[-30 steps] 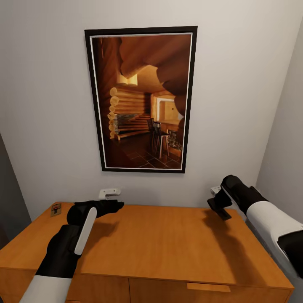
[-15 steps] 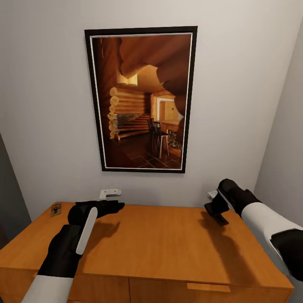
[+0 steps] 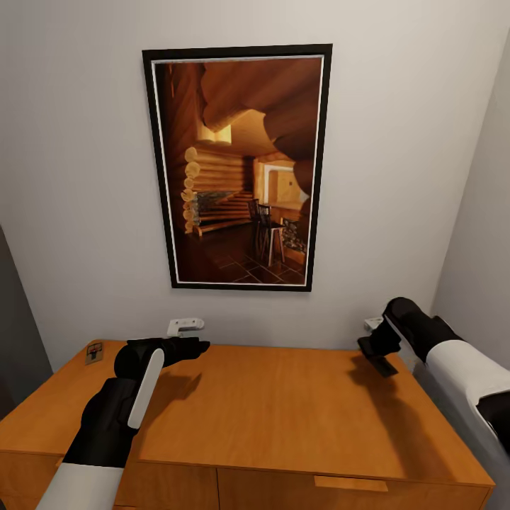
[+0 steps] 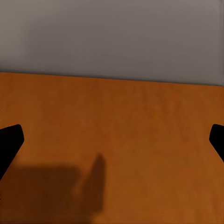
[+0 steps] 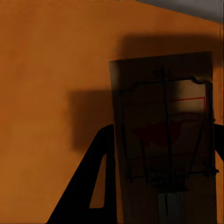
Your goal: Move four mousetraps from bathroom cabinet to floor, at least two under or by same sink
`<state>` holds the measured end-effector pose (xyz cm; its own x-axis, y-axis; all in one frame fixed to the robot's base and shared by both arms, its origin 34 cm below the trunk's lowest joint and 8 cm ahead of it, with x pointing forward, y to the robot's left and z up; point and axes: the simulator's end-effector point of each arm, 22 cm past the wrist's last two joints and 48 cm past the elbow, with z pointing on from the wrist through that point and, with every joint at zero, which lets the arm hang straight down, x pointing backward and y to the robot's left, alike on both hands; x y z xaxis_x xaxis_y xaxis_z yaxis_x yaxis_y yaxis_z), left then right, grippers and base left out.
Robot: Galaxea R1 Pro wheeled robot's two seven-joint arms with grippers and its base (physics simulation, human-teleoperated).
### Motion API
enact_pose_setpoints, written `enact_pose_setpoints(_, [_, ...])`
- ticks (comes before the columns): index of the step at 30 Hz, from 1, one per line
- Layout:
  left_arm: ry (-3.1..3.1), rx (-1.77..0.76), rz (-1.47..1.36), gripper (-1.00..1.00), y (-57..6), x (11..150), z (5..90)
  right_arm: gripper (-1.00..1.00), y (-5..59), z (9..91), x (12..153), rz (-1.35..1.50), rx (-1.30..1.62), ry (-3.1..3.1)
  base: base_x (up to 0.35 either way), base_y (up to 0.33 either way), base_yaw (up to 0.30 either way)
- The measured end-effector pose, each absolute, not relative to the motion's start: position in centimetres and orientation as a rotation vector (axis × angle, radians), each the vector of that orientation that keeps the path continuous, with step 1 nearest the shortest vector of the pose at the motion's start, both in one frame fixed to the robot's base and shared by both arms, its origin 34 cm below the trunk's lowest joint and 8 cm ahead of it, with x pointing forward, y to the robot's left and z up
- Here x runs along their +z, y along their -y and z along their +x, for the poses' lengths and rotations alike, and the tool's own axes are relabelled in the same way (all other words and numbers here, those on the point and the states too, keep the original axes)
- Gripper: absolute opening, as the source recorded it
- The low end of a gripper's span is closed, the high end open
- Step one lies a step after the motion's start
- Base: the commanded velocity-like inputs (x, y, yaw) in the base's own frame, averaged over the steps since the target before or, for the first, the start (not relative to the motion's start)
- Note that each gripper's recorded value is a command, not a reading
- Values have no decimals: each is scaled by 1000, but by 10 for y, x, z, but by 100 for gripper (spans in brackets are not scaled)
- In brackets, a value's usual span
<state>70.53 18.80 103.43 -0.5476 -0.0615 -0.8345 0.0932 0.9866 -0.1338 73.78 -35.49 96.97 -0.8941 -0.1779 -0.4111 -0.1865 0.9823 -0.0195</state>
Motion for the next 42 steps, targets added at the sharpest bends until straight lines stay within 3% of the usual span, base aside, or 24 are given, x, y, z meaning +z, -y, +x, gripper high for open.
enact_pose_setpoints(3, [-2141, -199, 22, 100, -188, 1034, 705, -100, 373, 742, 1009, -261, 117, -2618, 0, 0, 0])
enact_pose_setpoints(4, [-2141, -199, 22, 100, -188, 1034, 705, -100, 439, 730, 1015, -186, -6, -2629, 0, 0, 0])
enact_pose_setpoints(32, [-2138, -194, 21, 100, -191, 1036, 705, -100, 456, 725, 1017, -148, -13, -2634, 0, 0, 0])
enact_pose_setpoints(42, [-2131, -166, -154, 100, -255, 1035, 707, -100, 456, 725, 1017, -150, -15, -2633, 0, 12, 0])
